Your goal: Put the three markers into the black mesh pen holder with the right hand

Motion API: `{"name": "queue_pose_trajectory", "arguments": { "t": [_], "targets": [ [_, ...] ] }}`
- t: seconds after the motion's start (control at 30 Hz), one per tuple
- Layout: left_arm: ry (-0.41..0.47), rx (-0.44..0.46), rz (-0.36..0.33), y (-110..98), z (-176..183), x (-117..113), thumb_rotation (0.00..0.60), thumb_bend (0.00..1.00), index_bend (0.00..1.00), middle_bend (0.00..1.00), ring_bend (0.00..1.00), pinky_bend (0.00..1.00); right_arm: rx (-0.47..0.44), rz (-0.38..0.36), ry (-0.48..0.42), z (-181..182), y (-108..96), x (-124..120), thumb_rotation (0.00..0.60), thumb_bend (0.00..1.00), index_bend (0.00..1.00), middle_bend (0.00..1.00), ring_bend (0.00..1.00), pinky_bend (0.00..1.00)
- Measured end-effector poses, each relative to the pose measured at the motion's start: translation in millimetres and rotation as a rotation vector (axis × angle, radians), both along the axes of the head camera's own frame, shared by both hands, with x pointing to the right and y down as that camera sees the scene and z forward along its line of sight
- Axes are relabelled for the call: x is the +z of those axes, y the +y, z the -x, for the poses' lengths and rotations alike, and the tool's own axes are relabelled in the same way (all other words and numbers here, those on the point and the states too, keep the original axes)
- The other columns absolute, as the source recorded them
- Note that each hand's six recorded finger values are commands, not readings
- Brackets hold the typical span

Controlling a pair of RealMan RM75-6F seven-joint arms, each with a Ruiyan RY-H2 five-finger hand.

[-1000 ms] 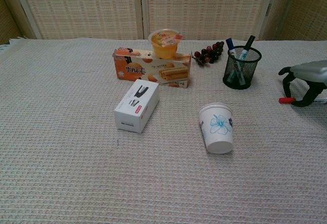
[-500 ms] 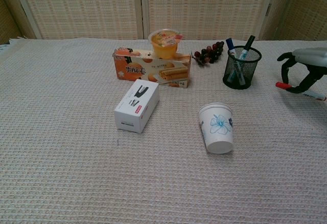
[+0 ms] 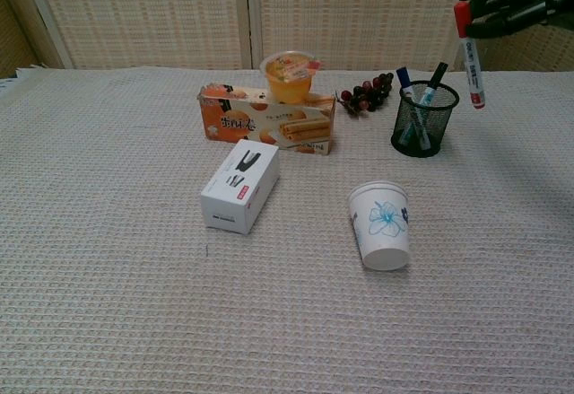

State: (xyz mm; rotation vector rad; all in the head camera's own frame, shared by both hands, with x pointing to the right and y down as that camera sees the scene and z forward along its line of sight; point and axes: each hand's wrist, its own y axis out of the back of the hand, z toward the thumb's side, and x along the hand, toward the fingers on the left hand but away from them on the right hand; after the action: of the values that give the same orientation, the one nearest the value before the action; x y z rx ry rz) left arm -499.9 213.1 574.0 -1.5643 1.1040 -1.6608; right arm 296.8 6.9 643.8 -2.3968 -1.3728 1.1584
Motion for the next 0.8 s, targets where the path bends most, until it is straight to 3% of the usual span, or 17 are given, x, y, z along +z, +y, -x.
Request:
{"name": "queue_pose_trajectory", "arguments": {
  "t": [0.17,0.23,0.47,0.8],
  "targets": [
    [-0.002,-0.001,0.002,0.3,0.8,0.5,0.6,0.32,0.01,0.0,0.0,0.06,0.044,-0.016,-0.199,10.7,-21.0,-13.7,0.6,0.33,0.6,0.03,0.08,0.0],
    [-0.004,-0.004,0.003,0.5,1.8,1.0,0.6,0.32,0.01,0.0,0.0,0.06,0.051,-0.03,-0.222,9.8,-30.8,-13.0,0.6,0.33,0.6,0.03,0.08,0.0],
    [-0.006,-0.013,0.006,0.0,4.6,2.5,0.6,0.32,0.01,0.0,0.0,0.06,0.043,-0.094,-0.143,8.1,-62.3,13.1,0.6,0.33,0.61,0.03,0.08,0.0],
    [-0.011,-0.017,0.017,0.1,6.2,5.3,0.6,0.32,0.01,0.0,0.0,0.06,-0.018,-0.04,-0.067,28.8,-58.5,53.3,0.6,0.33,0.62,0.03,0.08,0.0]
  ]
}}
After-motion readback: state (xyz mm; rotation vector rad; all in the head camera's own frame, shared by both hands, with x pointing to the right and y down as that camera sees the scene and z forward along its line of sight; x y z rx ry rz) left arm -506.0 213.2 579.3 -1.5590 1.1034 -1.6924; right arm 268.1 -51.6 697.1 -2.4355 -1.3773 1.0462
